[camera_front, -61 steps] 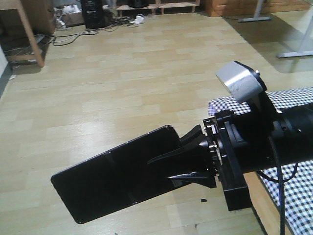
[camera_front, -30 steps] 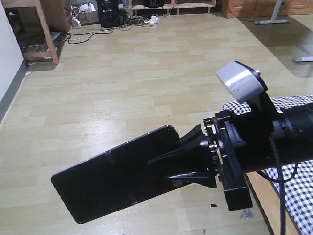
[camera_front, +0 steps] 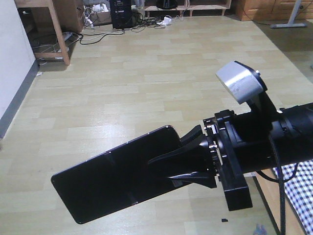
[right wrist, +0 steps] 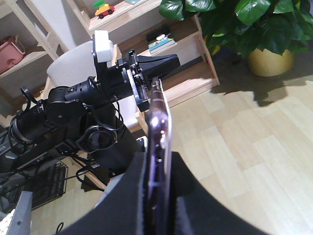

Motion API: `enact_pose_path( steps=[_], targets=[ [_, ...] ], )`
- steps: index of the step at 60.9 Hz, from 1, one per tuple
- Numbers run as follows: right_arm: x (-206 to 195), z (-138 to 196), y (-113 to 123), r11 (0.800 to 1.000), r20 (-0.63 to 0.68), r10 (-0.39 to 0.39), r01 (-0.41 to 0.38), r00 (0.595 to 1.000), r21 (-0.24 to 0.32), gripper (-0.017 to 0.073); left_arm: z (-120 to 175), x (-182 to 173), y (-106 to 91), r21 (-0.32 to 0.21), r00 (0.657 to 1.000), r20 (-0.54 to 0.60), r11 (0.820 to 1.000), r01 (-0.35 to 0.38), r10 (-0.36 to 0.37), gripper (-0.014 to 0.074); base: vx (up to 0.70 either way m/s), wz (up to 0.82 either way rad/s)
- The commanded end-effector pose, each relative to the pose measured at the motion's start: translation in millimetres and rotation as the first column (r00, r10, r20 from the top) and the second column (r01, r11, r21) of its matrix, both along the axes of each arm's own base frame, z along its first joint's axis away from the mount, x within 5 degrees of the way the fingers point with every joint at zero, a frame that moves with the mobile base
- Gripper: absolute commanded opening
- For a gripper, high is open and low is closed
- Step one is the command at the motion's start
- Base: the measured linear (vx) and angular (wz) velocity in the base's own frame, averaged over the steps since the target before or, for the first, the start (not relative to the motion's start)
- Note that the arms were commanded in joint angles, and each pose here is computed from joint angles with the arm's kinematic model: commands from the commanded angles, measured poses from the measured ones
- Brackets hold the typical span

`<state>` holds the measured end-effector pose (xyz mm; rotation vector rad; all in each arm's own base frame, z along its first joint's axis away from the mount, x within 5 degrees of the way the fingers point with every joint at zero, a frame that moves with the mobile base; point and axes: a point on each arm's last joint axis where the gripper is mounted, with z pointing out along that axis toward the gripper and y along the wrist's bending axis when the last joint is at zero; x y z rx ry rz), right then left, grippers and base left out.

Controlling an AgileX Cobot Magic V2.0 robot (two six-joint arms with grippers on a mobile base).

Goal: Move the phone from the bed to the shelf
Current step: 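Hold the phone in the right gripper while the base turns away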

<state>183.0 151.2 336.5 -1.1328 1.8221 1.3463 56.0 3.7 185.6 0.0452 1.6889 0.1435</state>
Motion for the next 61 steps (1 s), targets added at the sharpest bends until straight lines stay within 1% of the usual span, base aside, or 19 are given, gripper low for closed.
enact_pose_path(
  steps=[1,24,61],
  targets=[
    [-10.7,21.1,0.2,0.992,0.006,0.06,-0.061,0.998,0.11,-0.0002,15.0,-1.3,-0.3,-0.007,0.994,0.107,1.0,0.003,-0.002,0.0001,0.21,0.08],
    [-10.7,21.1,0.2,0.992,0.006,0.06,-0.061,0.998,0.11,-0.0002,15.0,-1.3,-0.3,-0.007,0.994,0.107,1.0,0.003,-0.002,0.0001,0.28,0.01],
    [-10.7,21.1,0.2,0.992,0.008,0.061,-0.061,0.998,0.11,-0.0002,15.0,-1.3,-0.3,-0.007,0.994,0.107,1.0,0.003,-0.002,0.0001,0.35,-0.01]
  ],
)
